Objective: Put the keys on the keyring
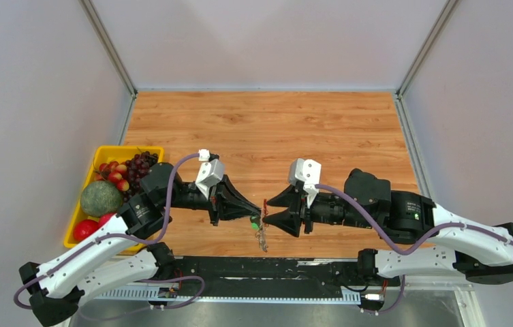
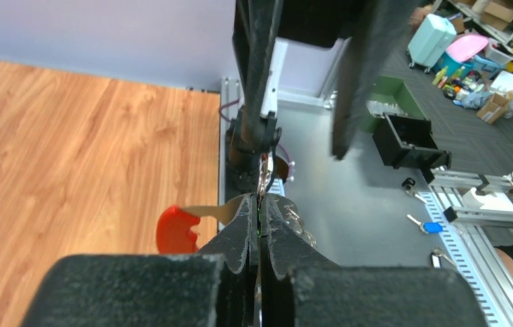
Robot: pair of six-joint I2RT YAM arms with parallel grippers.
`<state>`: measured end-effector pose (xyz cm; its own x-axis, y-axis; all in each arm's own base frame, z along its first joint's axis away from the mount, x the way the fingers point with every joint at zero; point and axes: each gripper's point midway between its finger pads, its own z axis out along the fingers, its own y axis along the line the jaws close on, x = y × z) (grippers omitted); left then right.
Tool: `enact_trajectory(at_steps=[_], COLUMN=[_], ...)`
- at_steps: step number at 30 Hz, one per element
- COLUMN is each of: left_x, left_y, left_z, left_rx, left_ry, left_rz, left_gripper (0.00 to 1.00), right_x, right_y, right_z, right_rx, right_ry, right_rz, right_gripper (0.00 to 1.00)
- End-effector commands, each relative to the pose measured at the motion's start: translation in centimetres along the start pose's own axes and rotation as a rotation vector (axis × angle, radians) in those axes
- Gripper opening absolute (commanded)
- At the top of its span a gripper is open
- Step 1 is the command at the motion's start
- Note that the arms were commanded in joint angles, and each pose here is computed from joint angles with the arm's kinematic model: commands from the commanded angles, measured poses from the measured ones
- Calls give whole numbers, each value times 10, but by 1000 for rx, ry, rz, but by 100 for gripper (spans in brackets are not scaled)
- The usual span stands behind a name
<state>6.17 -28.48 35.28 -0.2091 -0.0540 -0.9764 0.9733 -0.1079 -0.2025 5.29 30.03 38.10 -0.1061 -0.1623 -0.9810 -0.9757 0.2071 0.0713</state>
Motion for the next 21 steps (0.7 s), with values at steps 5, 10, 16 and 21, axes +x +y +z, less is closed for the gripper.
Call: enact_trajectory(at_steps=[5, 10, 16, 21], left_x=[10, 12, 18, 21], left_y=[16, 9, 2, -2], left_z=[-2, -4, -7, -10], left_rx=[-87, -54, -14, 2], left_ry=[118, 152, 198, 219], left_rz=[-32, -29, -21, -18], left_gripper=[0, 0, 0, 0], right_x=[-10, 1, 6, 1], right_y=[-8, -14, -4, 5], right_z=[-5, 6, 16, 18], right_rx=[64, 108, 54, 6], right_ry=[45, 144, 201, 203], right_rz=[25, 30, 25, 28], right_gripper=[53, 50, 31, 27])
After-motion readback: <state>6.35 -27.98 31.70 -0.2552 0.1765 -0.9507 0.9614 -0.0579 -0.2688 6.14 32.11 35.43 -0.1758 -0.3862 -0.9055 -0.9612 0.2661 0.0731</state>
